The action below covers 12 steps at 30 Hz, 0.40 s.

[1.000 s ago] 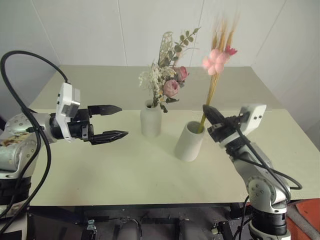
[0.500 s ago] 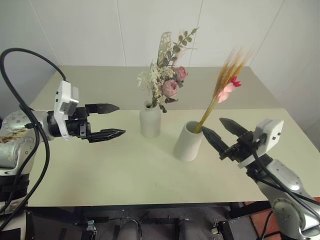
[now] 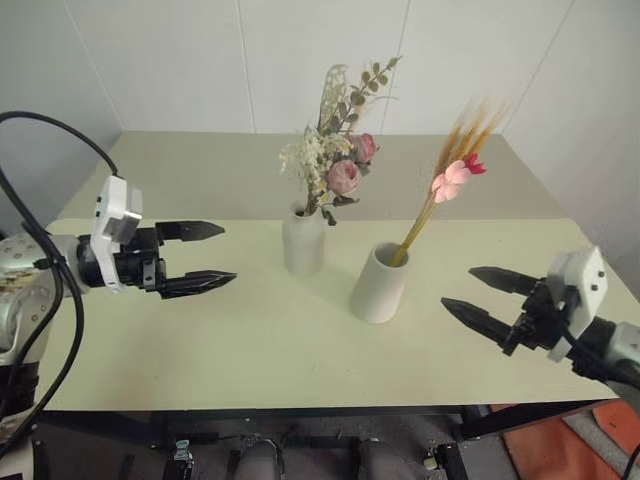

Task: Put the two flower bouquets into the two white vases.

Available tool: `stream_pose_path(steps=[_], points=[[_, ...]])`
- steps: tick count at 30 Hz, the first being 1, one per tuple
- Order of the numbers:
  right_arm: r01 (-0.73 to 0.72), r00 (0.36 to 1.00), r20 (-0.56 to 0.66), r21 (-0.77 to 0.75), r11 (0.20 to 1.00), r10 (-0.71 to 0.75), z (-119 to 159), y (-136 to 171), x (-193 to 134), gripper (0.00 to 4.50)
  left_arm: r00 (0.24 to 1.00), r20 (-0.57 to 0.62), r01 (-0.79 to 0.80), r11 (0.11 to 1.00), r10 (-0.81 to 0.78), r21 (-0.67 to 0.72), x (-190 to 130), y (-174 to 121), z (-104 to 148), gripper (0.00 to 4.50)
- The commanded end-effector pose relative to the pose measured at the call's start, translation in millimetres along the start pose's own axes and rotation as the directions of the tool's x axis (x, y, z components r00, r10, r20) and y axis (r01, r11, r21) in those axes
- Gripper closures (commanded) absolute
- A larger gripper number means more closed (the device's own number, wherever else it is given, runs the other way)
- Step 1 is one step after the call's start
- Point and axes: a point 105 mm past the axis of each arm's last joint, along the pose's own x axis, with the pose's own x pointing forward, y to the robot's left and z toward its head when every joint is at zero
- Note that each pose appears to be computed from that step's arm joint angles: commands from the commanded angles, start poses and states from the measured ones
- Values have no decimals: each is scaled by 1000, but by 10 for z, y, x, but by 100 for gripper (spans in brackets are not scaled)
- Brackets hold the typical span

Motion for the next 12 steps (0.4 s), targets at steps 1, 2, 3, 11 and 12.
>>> stream_pose_path(steps=[1,2,3,11,12], points=[[27,1000,3,-51,998,-27,95,-149,-96,40,999,9,-32,998,32,62,-105,57,92,0],[34,999,-1,-54,998,-34,95,-187,-106,40,1000,8,-30,997,29,66,-108,60,81,0],[37,999,-3,-55,998,-37,93,-216,-112,40,1000,8,-28,997,27,68,-106,61,73,0],[47,999,-15,-45,998,-48,85,-478,-121,40,999,29,-26,995,23,98,-5,111,92,0],[49,999,-17,-45,998,-49,84,-508,-122,40,999,33,-23,994,19,105,6,120,99,0]])
